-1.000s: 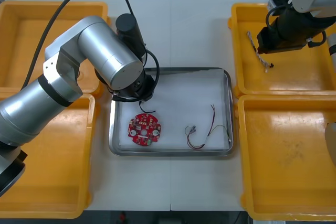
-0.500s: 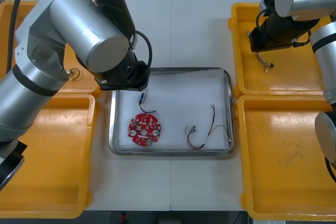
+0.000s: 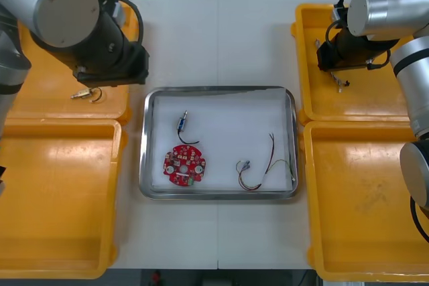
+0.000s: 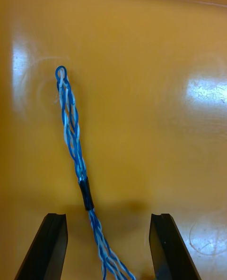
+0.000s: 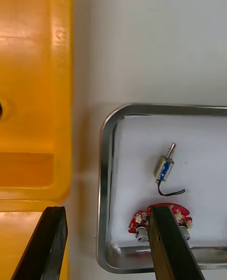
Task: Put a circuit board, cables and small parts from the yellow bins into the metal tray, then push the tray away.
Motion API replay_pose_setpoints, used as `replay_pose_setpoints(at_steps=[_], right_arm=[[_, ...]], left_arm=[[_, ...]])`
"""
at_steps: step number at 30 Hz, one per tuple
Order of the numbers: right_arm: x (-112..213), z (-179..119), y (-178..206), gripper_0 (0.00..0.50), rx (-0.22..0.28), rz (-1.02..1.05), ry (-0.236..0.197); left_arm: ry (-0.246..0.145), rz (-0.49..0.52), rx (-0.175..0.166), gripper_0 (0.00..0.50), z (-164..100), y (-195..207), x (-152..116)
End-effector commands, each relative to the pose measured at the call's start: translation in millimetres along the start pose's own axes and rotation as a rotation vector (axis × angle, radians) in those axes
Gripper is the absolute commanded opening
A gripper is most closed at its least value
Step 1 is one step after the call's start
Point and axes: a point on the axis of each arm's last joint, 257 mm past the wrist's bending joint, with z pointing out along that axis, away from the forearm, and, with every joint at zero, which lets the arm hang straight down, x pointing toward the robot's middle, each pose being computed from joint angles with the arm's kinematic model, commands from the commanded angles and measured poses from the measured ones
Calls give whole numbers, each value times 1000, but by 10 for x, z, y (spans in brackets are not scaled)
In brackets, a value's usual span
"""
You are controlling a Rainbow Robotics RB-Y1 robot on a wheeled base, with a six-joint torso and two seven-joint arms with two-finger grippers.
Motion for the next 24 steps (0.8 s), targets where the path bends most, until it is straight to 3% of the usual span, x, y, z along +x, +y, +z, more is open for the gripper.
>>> replay_pose_setpoints(at_steps=[1, 4, 7, 13, 15, 16, 17, 18, 20, 24], right_arm=[[-311, -98, 209, 500, -22, -61, -67], [-283, -35, 213, 500, -26, -49, -67], [-258, -20, 219, 500, -32, -46, -61], [-161, 41, 241, 500, -38, -41, -34], [-109, 47, 242, 500, -39, -39, -16], [-97, 47, 242, 460, -39, -39, -11], [-75, 46, 231, 350, -38, -39, -2], [-59, 45, 231, 171, -38, -37, 4], [-22, 51, 228, 0, -38, -36, 16], [11, 65, 207, 0, -35, -35, 23]], left_arm=[[-66, -100, -1, 500, -330, 184, -426], [-75, -103, -26, 500, -360, 337, -547], [-58, -78, -66, 500, -318, 565, -618], [-70, 11, -86, 500, -214, 891, -818], [-73, 49, -106, 500, -194, 1058, -884], [-74, 57, -109, 500, -188, 1090, -899], [-72, 82, -115, 500, -169, 1160, -925], [-69, 115, -121, 500, -150, 1230, -946], [-60, 168, -125, 500, -113, 1323, -965], [-45, 260, -116, 500, -25, 1454, -996]])
